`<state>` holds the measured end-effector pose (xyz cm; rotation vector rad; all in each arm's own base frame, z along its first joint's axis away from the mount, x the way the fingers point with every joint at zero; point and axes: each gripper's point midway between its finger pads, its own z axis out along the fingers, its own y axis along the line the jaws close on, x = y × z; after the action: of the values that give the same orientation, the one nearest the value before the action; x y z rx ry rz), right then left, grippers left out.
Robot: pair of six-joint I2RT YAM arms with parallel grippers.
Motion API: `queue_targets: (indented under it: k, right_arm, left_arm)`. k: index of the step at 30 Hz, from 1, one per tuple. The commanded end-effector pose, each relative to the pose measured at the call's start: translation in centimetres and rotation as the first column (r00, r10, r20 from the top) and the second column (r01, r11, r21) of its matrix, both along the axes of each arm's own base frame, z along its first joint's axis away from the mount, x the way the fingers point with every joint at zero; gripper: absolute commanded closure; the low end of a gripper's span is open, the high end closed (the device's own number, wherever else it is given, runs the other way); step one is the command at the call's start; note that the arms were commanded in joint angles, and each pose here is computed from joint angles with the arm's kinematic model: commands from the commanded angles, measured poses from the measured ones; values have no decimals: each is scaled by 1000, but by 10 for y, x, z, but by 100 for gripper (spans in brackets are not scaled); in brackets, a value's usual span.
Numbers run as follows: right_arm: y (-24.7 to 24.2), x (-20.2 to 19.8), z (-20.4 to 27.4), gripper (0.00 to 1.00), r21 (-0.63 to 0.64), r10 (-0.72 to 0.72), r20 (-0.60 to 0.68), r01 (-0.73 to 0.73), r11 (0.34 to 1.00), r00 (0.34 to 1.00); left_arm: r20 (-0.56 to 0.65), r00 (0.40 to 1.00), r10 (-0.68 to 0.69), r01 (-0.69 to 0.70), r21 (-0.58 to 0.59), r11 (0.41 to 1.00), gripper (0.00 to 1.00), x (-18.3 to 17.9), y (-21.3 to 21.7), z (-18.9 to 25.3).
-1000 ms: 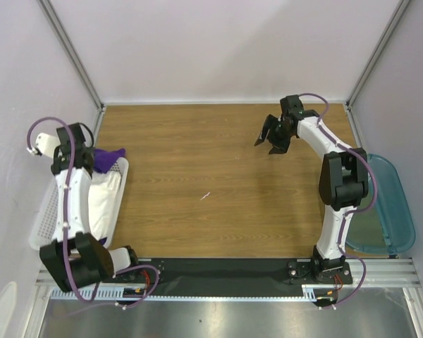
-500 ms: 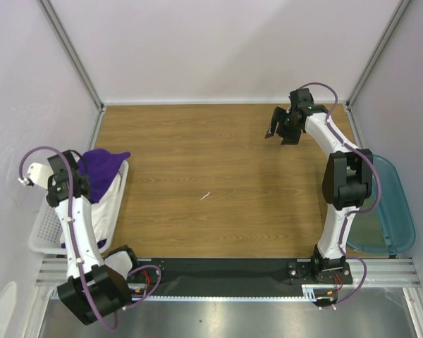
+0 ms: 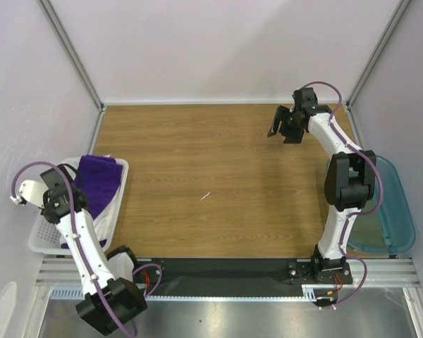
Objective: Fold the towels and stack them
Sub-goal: Neatly place the folded towel into the bin
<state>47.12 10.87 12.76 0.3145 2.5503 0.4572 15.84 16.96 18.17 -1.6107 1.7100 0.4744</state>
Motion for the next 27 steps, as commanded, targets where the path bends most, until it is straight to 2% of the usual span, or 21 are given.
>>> queue_targets:
  k: [1,10,18,21,22,25,26,27]
  right_arm:
    - [3,10,19,26,20,12,60,-13,1000,998]
    - [5,11,17,26,28,16,52,-18,999,999]
    - [6,11,16,26,32,20,49,-21,999,999]
    - [6,9,13,26,33,19,41,-20,999,999]
    - [5,9,12,25,28,19,40,-20,999,999]
    - [3,6,11,24,20,17,37,-18,1000,999]
    - [3,6,12,23,16,18,41,-19,1000,999]
    - [2,6,14,22,15,17,46,-18,1000,999]
  left_arm:
    - [-76,995,58,-56,34,998,100,-27,3,-2]
    - [-116,984,138,-139,3,990,100,-47,-3,-24]
    - [-100,973,209,-204,63,977,100,-62,1,-18]
    - [-111,970,217,-212,57,976,96,-62,1,-20]
    - [-127,967,220,-215,56,975,93,-64,1,-21]
    - [-143,950,279,-272,67,960,65,-73,2,-20]
    - [-142,949,280,-273,67,960,40,-73,2,-20]
    - [-139,951,277,-270,63,961,29,-72,2,-19]
